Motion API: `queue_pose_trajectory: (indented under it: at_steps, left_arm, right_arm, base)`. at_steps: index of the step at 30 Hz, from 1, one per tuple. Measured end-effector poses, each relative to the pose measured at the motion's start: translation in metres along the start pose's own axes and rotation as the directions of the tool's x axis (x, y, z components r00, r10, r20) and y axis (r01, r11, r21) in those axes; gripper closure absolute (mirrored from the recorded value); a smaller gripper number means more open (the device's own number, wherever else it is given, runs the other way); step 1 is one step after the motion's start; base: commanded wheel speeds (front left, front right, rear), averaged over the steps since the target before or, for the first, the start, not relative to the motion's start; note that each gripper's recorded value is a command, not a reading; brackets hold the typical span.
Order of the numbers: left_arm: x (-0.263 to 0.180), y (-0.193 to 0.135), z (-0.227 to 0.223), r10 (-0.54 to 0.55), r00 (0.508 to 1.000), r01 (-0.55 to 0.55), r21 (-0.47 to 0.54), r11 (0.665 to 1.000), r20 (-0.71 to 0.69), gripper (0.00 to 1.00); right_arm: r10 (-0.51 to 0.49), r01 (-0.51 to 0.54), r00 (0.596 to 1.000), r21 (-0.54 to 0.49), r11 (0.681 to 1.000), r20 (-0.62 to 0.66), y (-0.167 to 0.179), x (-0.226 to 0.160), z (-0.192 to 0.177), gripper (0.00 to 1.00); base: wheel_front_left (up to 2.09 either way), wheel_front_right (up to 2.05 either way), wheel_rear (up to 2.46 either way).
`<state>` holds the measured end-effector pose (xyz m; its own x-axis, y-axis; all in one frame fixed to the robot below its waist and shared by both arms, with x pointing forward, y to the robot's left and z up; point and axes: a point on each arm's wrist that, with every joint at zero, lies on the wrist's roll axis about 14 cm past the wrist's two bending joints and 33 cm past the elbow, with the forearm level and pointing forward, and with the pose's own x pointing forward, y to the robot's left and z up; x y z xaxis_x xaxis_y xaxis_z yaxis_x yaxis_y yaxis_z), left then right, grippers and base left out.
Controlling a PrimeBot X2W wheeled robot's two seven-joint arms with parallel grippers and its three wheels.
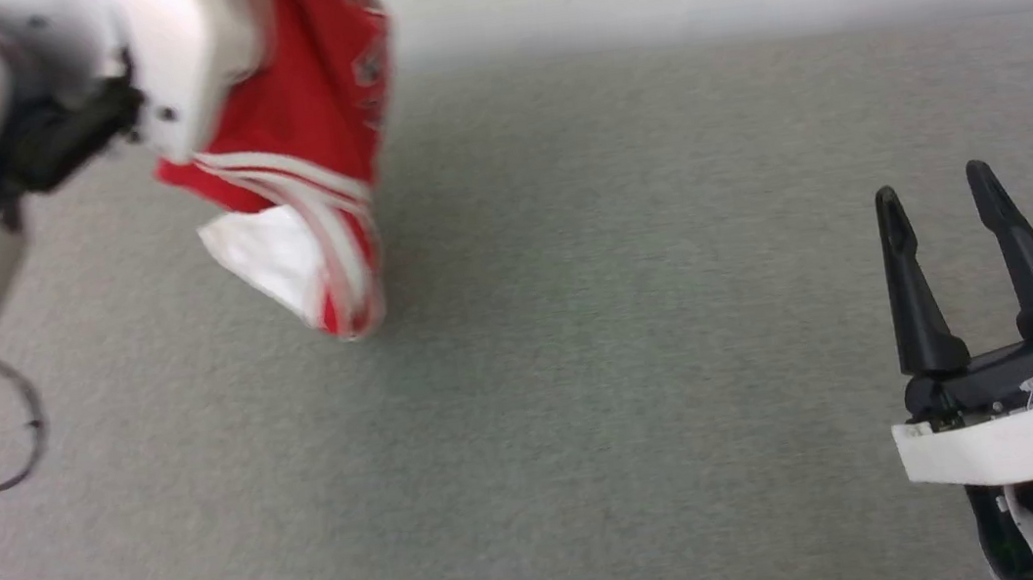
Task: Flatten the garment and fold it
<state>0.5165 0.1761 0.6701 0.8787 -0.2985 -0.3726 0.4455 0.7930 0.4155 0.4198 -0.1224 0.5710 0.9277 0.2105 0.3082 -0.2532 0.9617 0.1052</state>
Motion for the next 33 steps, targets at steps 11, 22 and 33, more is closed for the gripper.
queue_pose_trajectory:
  at_steps: [11,22,33]
  left_arm:
    - [0.029,-0.131,0.108,-0.343,0.907,0.318,0.136,0.938,0.244,1.0]
    - [0.057,-0.226,0.11,-0.553,0.803,0.517,0.203,0.832,0.223,1.0]
    - [0.103,-0.25,-0.096,-0.571,0.795,0.578,-0.03,0.816,-0.206,1.0]
  right_arm:
    - [-0.158,0.16,0.986,-0.063,0.985,0.046,-0.048,-0.042,0.034,0.0]
    - [-0.302,0.308,0.951,-0.115,0.944,0.066,-0.089,-0.079,0.053,0.0]
    - [-0.303,0.301,0.953,-0.114,0.947,0.002,-0.093,-0.068,0.027,0.0]
  base:
    - [0.0,0.0,0.0]
    - [0.0,0.0,0.0]
    - [0.0,0.0,0.0]
